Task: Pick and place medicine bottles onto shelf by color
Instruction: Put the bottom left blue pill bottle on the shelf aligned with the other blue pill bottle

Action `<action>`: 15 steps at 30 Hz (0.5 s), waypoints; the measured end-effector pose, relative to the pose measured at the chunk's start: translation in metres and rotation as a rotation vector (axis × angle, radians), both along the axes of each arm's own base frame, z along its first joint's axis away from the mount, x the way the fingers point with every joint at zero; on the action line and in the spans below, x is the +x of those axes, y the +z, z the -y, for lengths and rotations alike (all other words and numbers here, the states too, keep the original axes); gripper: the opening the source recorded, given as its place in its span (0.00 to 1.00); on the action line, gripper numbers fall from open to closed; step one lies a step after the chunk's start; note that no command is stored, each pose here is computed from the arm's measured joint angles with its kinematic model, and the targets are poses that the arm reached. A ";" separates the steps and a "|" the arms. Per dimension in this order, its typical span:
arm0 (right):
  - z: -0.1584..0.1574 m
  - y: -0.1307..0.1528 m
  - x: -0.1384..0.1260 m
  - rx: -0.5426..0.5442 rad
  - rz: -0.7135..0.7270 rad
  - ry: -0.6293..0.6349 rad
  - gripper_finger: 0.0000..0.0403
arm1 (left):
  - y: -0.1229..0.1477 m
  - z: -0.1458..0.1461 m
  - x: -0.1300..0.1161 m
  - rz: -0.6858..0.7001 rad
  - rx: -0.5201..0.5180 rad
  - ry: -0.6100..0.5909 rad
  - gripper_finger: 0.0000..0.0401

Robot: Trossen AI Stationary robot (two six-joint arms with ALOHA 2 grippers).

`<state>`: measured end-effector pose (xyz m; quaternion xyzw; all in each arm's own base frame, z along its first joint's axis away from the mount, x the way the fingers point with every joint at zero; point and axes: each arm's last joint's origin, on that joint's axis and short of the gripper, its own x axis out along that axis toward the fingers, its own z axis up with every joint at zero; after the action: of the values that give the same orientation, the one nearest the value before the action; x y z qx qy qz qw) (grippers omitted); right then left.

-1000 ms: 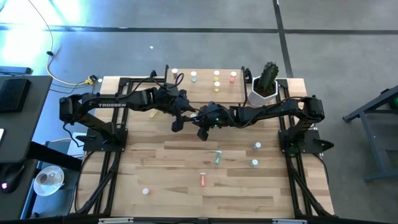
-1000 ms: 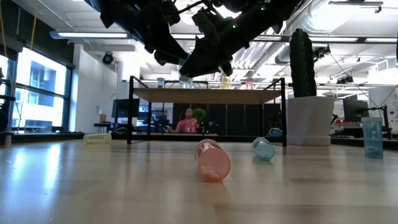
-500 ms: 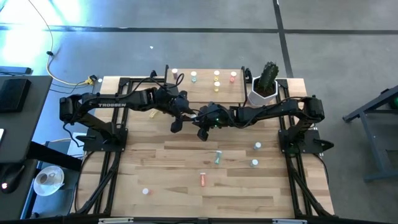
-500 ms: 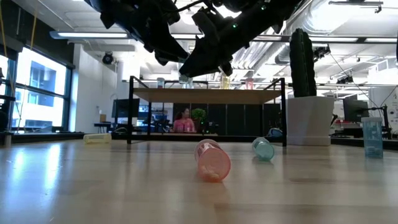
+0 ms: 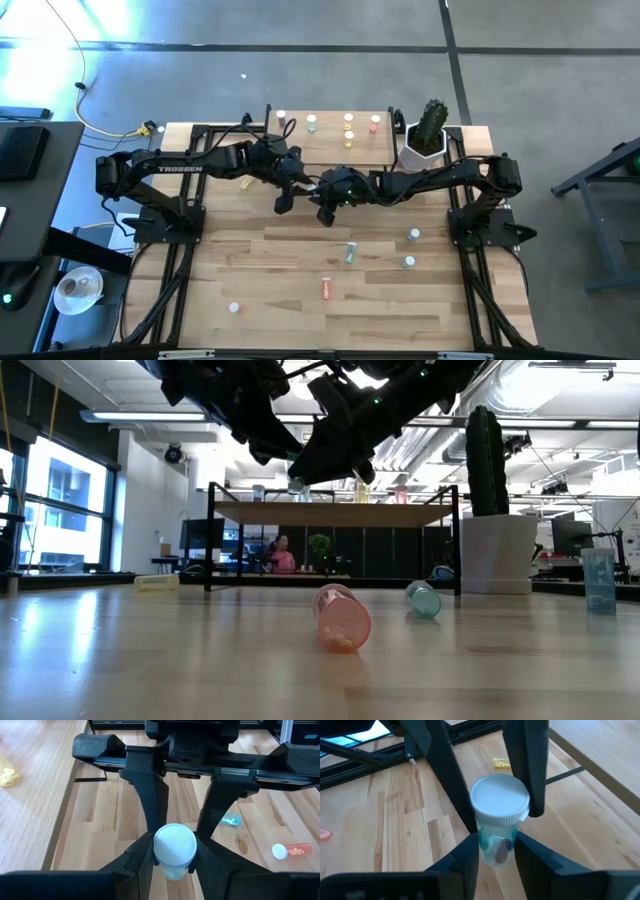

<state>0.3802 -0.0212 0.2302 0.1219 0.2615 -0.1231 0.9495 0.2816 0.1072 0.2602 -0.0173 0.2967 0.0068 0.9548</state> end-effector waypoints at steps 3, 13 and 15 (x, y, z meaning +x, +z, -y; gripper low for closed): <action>0.000 0.000 0.000 0.015 0.002 -0.008 0.36 | 0.000 0.000 0.000 0.000 0.001 0.001 0.29; 0.000 0.019 -0.013 0.000 0.003 0.000 0.46 | 0.000 -0.004 -0.001 -0.016 0.041 0.065 0.29; 0.001 0.028 -0.019 -0.007 0.008 -0.011 0.46 | 0.000 -0.004 -0.001 -0.019 0.053 0.080 0.29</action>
<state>0.3608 -0.0219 0.2584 0.1204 0.2566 -0.1286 0.9503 0.2806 0.1115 0.2601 -0.0041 0.3044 0.0531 0.9510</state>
